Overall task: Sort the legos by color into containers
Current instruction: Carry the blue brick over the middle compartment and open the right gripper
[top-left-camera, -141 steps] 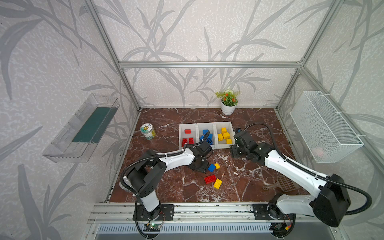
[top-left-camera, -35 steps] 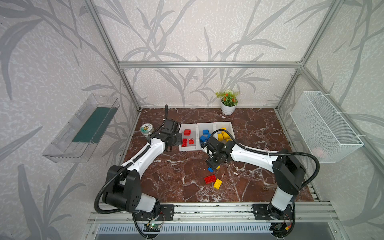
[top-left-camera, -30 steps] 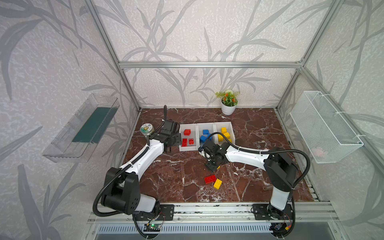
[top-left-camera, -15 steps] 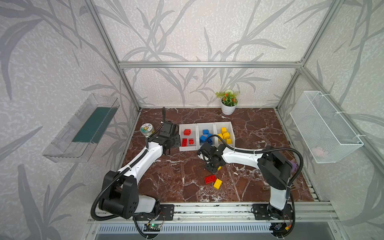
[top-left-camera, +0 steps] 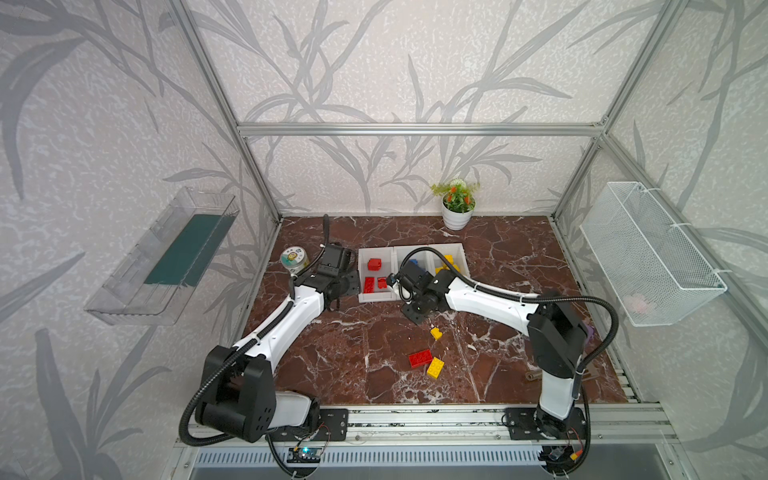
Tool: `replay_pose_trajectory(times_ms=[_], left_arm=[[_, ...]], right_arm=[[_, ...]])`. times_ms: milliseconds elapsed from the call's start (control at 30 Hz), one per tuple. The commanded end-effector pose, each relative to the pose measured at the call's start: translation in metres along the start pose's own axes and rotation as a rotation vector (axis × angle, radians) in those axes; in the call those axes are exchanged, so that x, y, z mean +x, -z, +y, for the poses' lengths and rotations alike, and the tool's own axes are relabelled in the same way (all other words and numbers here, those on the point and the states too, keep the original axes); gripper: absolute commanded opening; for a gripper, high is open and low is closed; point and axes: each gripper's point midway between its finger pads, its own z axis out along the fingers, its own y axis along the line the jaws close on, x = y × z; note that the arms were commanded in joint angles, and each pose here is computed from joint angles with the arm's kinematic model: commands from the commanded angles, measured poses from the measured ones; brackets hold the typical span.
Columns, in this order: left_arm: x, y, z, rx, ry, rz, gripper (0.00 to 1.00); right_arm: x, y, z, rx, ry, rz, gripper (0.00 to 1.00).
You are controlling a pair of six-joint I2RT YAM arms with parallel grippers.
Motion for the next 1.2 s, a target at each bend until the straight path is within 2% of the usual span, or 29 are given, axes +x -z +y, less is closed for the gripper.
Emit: replay_pose_trajectory(times_ms=[0, 100, 233, 500, 633, 733, 800, 933, 1167], left_arm=[[0.001, 0.006, 0.004, 0.001, 0.031, -0.020, 0.65], [0.004, 0.009, 0.004, 0.007, 0.040, -0.022, 0.65], [0.007, 0.014, 0.007, 0.007, 0.045, -0.035, 0.65], [0.012, 0.016, 0.007, 0.021, 0.059, -0.036, 0.65], [0.011, 0.017, 0.007, 0.021, 0.053, -0.038, 0.65], [0.011, 0.017, 0.006, 0.026, 0.049, -0.035, 0.65], [0.011, 0.017, 0.006, 0.029, 0.050, -0.035, 0.65], [0.012, 0.017, 0.005, 0.032, 0.049, -0.030, 0.65], [0.012, 0.018, 0.004, 0.040, 0.049, -0.030, 0.65]], right_arm=[[-0.049, 0.027, -0.032, 0.034, -0.068, -0.137, 0.35], [-0.069, 0.017, -0.057, 0.114, -0.097, -0.148, 0.35], [-0.072, -0.003, -0.082, 0.178, -0.165, -0.087, 0.35], [-0.075, -0.027, -0.094, 0.170, -0.264, -0.086, 0.35], [-0.078, -0.028, -0.097, 0.181, -0.272, -0.092, 0.43], [-0.080, -0.028, -0.098, 0.187, -0.277, -0.096, 0.54], [-0.081, -0.027, -0.099, 0.186, -0.282, -0.100, 0.59], [-0.083, -0.023, -0.098, 0.179, -0.284, -0.106, 0.62], [-0.081, -0.014, -0.098, 0.179, -0.293, -0.120, 0.63]])
